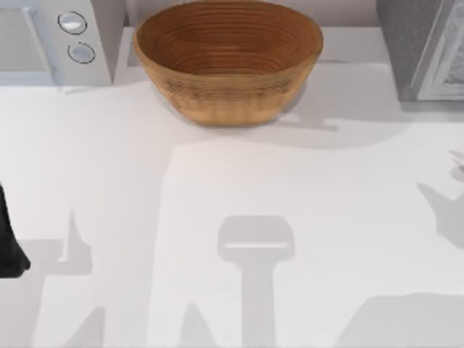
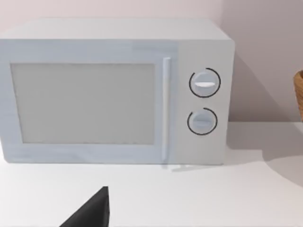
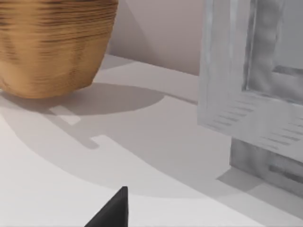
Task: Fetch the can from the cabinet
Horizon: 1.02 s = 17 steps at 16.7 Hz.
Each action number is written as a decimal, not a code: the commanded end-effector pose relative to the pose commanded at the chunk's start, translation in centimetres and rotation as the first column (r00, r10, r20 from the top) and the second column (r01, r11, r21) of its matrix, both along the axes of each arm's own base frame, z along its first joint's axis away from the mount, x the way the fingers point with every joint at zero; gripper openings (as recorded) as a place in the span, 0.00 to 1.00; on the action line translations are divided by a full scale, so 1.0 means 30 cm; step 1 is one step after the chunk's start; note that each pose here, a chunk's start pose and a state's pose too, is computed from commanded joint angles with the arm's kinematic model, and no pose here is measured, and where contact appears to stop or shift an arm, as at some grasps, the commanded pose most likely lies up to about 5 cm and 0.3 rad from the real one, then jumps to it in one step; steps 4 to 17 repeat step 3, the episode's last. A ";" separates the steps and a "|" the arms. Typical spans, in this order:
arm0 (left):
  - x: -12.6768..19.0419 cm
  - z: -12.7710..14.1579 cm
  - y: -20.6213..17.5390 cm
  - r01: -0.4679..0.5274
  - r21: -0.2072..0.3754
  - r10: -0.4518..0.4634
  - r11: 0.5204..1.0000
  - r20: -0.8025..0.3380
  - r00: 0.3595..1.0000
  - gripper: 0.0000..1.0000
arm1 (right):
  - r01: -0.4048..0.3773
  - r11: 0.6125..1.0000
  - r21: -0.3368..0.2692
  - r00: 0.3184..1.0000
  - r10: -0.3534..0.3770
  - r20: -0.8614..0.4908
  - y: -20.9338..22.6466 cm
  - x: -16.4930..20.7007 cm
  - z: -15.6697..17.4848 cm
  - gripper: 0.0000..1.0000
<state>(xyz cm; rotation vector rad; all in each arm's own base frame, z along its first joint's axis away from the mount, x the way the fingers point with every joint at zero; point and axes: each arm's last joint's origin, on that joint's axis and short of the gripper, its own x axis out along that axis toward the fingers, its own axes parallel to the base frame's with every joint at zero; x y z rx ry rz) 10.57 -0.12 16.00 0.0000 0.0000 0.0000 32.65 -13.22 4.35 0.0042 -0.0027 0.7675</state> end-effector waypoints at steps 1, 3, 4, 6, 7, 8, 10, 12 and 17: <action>0.000 0.000 0.000 0.000 0.000 0.000 1.000 0.000 1.000 1.00 | 0.000 1.000 0.000 1.000 0.000 0.000 0.000 0.000 0.000 1.00; 0.000 0.000 0.000 0.000 0.000 0.000 1.000 0.000 1.000 1.00 | 0.000 1.000 0.000 1.000 0.000 0.000 0.000 0.000 0.000 1.00; 0.000 0.000 0.000 0.000 0.000 0.000 1.000 0.000 1.000 1.00 | 0.000 1.000 0.000 1.000 0.000 0.000 0.000 0.000 0.000 1.00; 0.000 0.000 0.000 0.000 0.000 0.000 1.000 0.000 1.000 1.00 | 0.000 1.000 0.000 1.000 0.000 0.000 0.000 0.000 0.000 1.00; 0.000 0.000 0.000 0.000 0.000 0.000 1.000 0.000 1.000 1.00 | 0.000 1.000 0.000 1.000 0.000 0.000 0.000 0.000 0.000 1.00; 0.000 0.000 0.000 0.000 0.000 0.000 1.000 0.000 1.000 1.00 | 0.000 1.000 0.000 1.000 0.000 0.000 0.000 0.000 0.000 1.00; 0.000 0.000 0.000 0.000 0.000 0.000 1.000 0.000 1.000 1.00 | 0.000 1.000 0.000 1.000 0.000 0.000 0.000 0.000 0.000 1.00; 0.000 0.000 0.000 0.000 0.000 0.000 1.000 0.000 1.000 1.00 | 0.000 1.000 0.000 1.000 0.000 0.000 0.000 0.000 0.000 1.00; 0.000 0.000 0.000 0.000 0.000 0.000 1.000 0.000 1.000 1.00 | 0.000 1.000 0.000 1.000 0.000 0.000 0.000 0.000 0.000 1.00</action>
